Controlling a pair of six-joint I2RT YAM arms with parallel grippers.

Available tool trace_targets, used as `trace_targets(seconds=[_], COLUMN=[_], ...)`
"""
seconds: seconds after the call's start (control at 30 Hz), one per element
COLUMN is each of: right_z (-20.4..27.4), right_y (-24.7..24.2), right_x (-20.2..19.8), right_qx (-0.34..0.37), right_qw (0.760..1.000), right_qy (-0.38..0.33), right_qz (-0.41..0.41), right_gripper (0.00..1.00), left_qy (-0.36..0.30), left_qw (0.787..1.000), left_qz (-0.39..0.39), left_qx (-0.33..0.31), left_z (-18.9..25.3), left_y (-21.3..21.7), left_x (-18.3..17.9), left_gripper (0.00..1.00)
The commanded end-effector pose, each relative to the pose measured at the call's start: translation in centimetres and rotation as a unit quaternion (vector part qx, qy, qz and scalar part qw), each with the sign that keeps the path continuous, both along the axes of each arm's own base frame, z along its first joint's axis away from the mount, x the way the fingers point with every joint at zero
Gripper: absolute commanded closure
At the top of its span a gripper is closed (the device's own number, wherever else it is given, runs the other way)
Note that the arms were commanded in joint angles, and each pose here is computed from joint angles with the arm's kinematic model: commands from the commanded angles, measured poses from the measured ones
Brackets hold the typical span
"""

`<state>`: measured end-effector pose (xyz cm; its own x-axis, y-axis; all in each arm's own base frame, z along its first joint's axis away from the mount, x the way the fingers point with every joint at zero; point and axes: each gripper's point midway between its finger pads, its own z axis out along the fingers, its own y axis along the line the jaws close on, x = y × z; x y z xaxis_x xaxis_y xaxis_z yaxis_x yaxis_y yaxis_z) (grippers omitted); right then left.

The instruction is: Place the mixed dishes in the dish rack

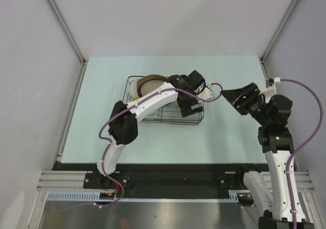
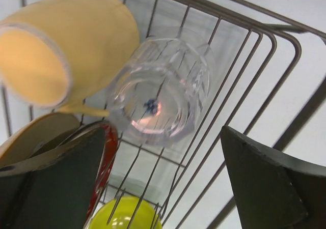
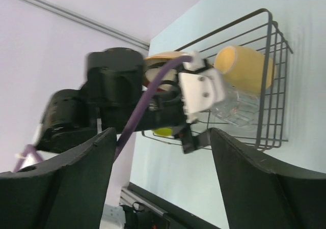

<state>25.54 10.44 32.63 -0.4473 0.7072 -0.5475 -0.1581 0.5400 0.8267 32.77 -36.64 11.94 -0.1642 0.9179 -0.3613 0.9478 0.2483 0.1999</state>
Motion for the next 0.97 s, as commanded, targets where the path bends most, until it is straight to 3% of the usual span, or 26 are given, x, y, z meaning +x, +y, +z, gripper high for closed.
trace_targets(seconds=[0.0,0.13,0.23,0.37,0.43,0.6,0.93], right_z=[-2.6,-4.7,-5.3,-7.0,-7.5,-6.9,-5.9], right_y=[-1.2,-1.8,-1.6,1.3,1.8,2.8,2.9], right_x=[0.5,1.4,1.8,2.1,2.5,3.0,2.8], right_qx=[-0.050,-0.087,-0.123,-0.171,-0.191,-0.205,-0.220], right_qw=[0.998,0.994,0.990,0.983,0.979,0.978,0.975], right_qy=[0.025,0.053,0.048,0.060,0.065,0.047,0.039], right_qz=[-0.025,-0.041,-0.046,-0.016,-0.015,-0.005,0.003], right_gripper=[0.19,0.15,0.04,0.00,0.00,0.00,0.00], left_qy=[-0.075,-0.128,-0.133,-0.142,-0.148,-0.178,-0.158], left_qw=[0.992,0.977,0.968,0.945,0.934,0.918,0.906], left_qz=[0.004,0.017,0.047,0.137,0.185,0.236,0.283], left_qx=[-0.101,-0.168,-0.209,-0.259,-0.269,-0.262,-0.274], left_z=[11.1,18.5,21.0,23.6,23.7,22.3,19.4], left_y=[-0.1,2.3,4.6,12.1,15.9,22.2,24.3], left_x=[0.1,-0.8,-0.6,0.5,1.6,-0.5,-2.0], left_gripper=[0.00,0.00,0.00,0.00,0.00,0.00,0.00])
